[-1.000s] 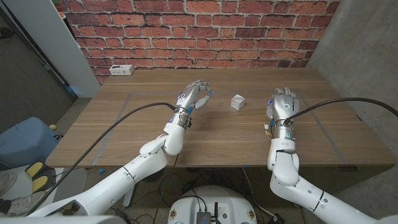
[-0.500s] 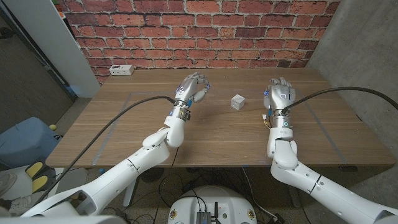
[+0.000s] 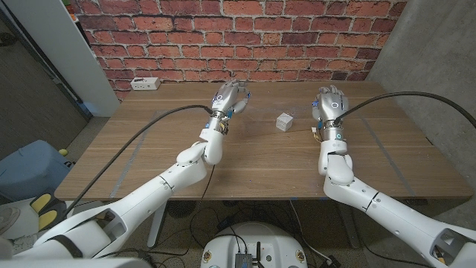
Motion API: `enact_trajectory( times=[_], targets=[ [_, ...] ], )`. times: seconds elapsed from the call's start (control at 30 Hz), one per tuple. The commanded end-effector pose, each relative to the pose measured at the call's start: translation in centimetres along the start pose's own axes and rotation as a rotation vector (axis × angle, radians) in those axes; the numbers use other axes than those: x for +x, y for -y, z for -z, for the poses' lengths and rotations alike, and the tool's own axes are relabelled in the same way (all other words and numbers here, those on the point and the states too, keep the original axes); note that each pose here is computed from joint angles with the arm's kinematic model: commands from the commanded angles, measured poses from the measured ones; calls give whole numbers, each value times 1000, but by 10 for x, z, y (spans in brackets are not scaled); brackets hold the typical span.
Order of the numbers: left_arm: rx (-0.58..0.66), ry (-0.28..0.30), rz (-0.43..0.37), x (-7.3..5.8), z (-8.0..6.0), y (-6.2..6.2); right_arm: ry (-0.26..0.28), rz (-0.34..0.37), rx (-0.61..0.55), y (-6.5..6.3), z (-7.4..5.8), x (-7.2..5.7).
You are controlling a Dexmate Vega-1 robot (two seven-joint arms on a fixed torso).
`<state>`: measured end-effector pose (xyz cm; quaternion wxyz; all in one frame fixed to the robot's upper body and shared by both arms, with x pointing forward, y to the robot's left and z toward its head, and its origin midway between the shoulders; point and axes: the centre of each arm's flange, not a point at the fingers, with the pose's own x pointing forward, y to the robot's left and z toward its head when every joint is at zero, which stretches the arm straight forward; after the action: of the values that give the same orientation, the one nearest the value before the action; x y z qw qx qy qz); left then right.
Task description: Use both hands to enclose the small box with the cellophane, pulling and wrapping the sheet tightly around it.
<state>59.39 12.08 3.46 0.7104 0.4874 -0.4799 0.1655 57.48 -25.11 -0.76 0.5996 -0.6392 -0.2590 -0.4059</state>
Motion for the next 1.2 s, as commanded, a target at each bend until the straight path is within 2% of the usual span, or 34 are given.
enact_trajectory(
  times=[0.03, 0.4, 0.73, 0.97, 1.2],
  targets=[
    [86, -25, 8, 27, 7, 10, 13, -8, -9, -13, -2, 33],
    [175, -34, -2, 51, 7, 24, 10, -19, -13, -28, -6, 58],
    [230, -60, -9, 69, 11, 37, 13, -17, 6, -34, -12, 73],
    [263, -70, -3, 77, 14, 47, -5, -15, 29, -33, -10, 75],
    [286, -71, 5, 85, 12, 56, -38, -10, 74, -28, -4, 69]
  ],
)
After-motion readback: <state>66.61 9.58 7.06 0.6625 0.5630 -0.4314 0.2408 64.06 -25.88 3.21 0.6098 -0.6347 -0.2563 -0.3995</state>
